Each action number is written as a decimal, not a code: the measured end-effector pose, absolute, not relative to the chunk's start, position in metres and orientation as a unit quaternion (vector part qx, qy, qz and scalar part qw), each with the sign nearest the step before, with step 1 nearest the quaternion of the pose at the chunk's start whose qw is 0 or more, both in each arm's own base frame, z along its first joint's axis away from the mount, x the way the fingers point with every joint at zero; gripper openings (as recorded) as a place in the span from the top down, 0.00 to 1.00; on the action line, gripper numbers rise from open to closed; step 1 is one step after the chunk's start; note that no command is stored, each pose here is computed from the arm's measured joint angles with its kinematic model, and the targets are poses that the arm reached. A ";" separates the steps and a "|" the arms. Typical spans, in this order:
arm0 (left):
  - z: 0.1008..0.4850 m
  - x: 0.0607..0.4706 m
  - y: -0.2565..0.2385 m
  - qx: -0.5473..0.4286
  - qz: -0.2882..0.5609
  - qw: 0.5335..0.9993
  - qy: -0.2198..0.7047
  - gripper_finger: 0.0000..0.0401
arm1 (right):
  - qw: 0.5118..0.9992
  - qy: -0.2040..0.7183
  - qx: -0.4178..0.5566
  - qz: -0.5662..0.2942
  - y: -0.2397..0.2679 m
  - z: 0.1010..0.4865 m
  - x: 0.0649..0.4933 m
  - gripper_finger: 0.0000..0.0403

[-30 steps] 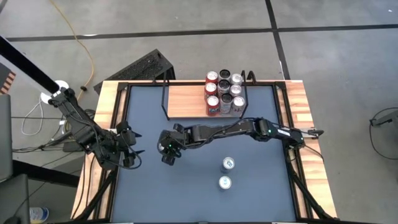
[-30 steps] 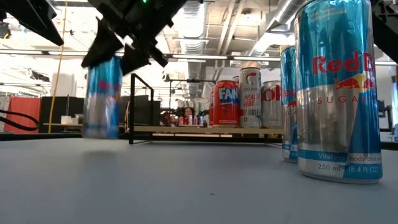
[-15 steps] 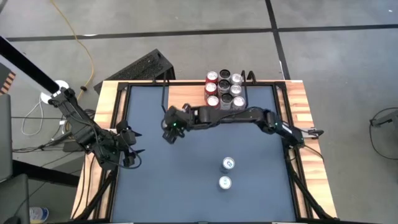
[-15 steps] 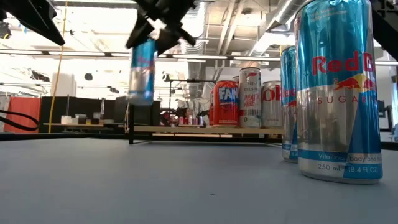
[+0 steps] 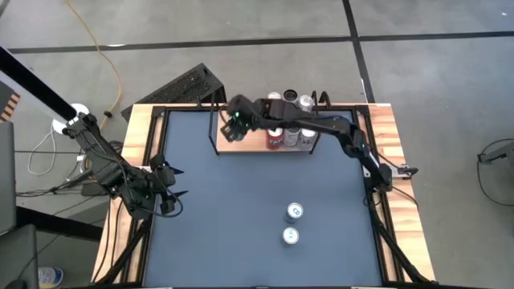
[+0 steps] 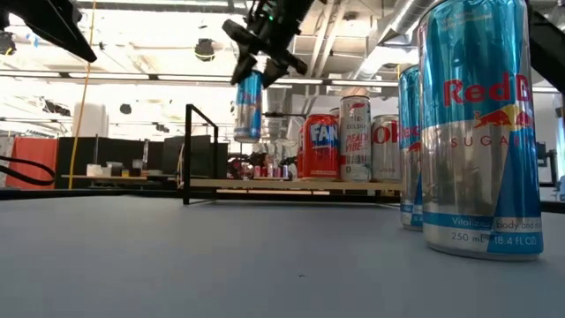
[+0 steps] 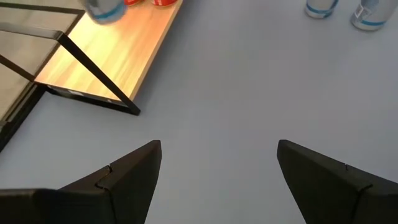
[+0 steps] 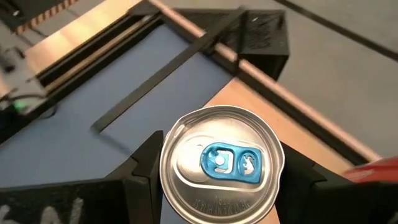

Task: Place canned beverage on shelf
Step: Put the left blue soda can on the shelf, then put the top blue soda can on the shelf aligned with the other blue soda can

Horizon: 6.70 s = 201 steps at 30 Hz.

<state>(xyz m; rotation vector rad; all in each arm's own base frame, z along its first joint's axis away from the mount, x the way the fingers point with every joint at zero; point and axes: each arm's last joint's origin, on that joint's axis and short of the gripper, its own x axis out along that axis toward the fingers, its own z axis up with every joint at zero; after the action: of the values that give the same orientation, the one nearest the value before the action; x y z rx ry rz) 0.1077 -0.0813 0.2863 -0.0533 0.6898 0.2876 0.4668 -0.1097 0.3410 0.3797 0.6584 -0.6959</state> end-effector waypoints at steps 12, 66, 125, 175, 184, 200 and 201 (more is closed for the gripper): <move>0.287 0.108 -0.081 -0.030 0.147 0.932 0.331 0.22 | 0.843 0.308 0.187 -0.399 -0.178 0.334 0.447 0.50; 0.289 0.109 -0.078 -0.062 0.209 0.939 0.267 0.22 | 0.811 0.315 0.192 -0.454 -0.222 0.263 0.439 0.46; 0.289 0.109 -0.079 -0.068 0.203 0.938 0.273 0.22 | 0.873 0.348 0.090 -0.328 -0.156 0.428 0.344 0.33; 0.290 0.111 -0.083 -0.081 0.171 0.939 0.288 0.22 | 0.692 0.642 0.230 -0.236 0.131 0.311 0.345 0.33; 0.290 0.111 -0.083 -0.061 0.164 0.940 0.293 0.22 | 0.643 0.644 0.292 -0.294 0.118 0.311 0.345 0.33; 0.290 0.111 -0.083 -0.057 0.162 0.940 0.296 0.22 | 0.633 0.659 0.263 -0.308 0.122 0.285 0.341 0.33; 0.290 0.111 -0.083 -0.057 0.162 0.940 0.296 0.22 | 0.634 0.662 0.263 -0.300 0.122 0.284 0.342 0.33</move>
<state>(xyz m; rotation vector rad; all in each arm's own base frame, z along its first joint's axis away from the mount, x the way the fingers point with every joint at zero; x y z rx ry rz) 0.1111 -0.0828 0.2897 -0.1168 0.6042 0.3309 0.3417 0.1222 0.2842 0.6015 1.5139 -0.6856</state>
